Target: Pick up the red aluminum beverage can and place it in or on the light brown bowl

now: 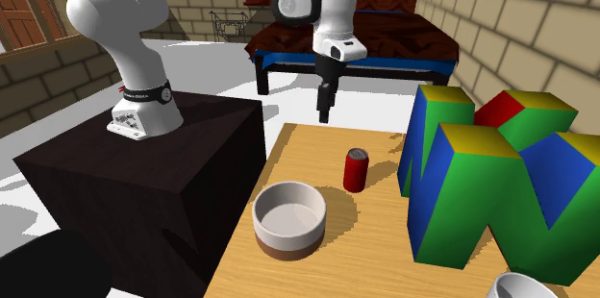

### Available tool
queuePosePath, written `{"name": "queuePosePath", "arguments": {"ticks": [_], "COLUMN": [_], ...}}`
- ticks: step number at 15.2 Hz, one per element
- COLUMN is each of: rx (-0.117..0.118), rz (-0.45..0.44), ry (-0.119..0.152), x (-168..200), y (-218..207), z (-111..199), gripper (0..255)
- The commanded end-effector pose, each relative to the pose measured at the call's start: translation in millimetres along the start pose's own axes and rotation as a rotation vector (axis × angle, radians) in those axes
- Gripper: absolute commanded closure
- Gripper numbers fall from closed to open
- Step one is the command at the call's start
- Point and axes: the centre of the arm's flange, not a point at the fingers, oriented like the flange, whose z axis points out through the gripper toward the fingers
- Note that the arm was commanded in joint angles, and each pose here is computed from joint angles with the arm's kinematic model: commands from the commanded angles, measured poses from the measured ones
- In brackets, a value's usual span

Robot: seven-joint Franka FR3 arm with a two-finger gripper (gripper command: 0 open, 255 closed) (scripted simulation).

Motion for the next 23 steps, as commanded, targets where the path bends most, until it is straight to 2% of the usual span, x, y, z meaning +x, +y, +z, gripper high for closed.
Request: {"name": "queuePosePath", "arguments": {"ticks": [1, 9, 17, 23], "rx": [-0.003, -0.012, -0.012, -0.012], "rz": [0.001, 0.004, 0.004, 0.004], "ry": [0.003, 0.015, 0.015, 0.015], "x": [18.2, 82.6, 83.1, 83.2], "y": [1.0, 7.2, 7.7, 7.7], "z": [19.2, 95.9, 135.9, 135.9], "gripper": [0, 0, 0, 0]}}
